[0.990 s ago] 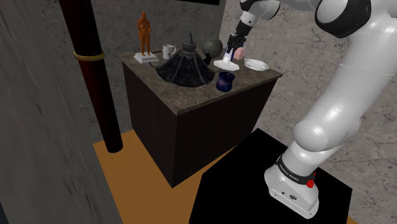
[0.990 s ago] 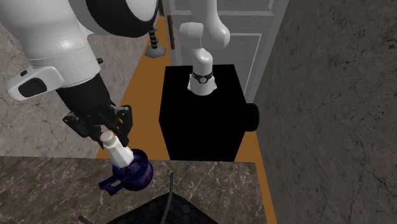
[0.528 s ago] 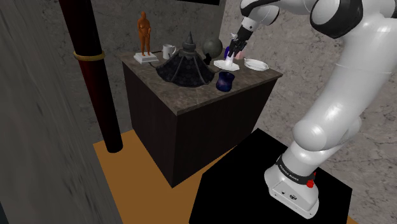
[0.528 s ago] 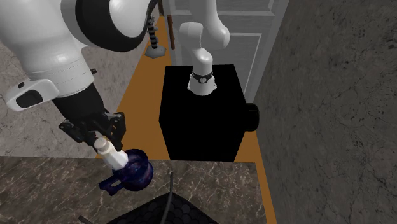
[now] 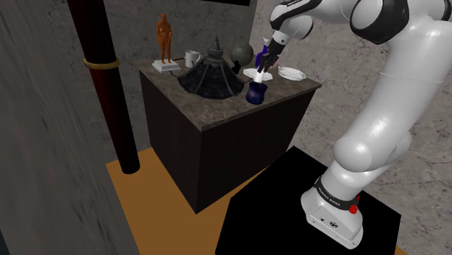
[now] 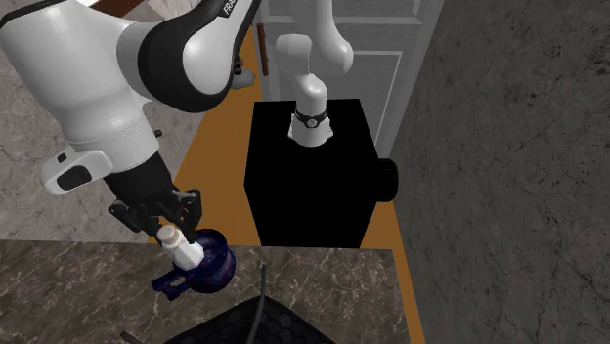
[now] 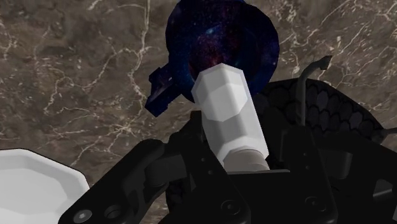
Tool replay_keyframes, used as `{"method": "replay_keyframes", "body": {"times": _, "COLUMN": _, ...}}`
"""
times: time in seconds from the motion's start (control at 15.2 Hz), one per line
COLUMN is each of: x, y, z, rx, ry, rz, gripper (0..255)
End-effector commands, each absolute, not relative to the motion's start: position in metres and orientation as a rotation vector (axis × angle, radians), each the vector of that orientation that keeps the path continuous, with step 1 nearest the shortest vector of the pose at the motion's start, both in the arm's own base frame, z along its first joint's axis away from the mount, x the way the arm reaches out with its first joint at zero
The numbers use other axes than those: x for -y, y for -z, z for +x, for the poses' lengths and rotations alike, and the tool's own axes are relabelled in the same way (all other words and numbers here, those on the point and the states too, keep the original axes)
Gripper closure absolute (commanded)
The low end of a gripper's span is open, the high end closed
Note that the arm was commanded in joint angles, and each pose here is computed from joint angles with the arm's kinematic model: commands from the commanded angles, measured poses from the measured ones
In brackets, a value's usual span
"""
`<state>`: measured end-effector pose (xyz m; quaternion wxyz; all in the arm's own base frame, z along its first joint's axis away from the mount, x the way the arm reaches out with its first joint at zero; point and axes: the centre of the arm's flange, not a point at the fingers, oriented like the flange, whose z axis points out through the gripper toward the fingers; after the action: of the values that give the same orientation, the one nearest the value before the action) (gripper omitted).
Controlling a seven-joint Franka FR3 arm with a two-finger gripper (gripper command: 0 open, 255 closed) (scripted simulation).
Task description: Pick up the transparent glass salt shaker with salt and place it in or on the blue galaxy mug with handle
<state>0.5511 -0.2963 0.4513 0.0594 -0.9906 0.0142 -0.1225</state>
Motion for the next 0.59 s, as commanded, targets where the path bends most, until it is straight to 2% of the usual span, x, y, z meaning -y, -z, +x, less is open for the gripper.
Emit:
{"method": "replay_keyframes", "body": {"times": 0.0, "x": 0.2967, "y": -0.4417, "z": 0.5511, "rx": -0.043, "ry": 0.372, "rz": -3.000, "gripper": 255}}
{"method": "replay_keyframes", "body": {"times": 0.53, "x": 0.2967, "y": -0.4361, "z": 0.5511, "rx": -0.043, "ry": 0.372, "rz": -3.000, "gripper": 255}}
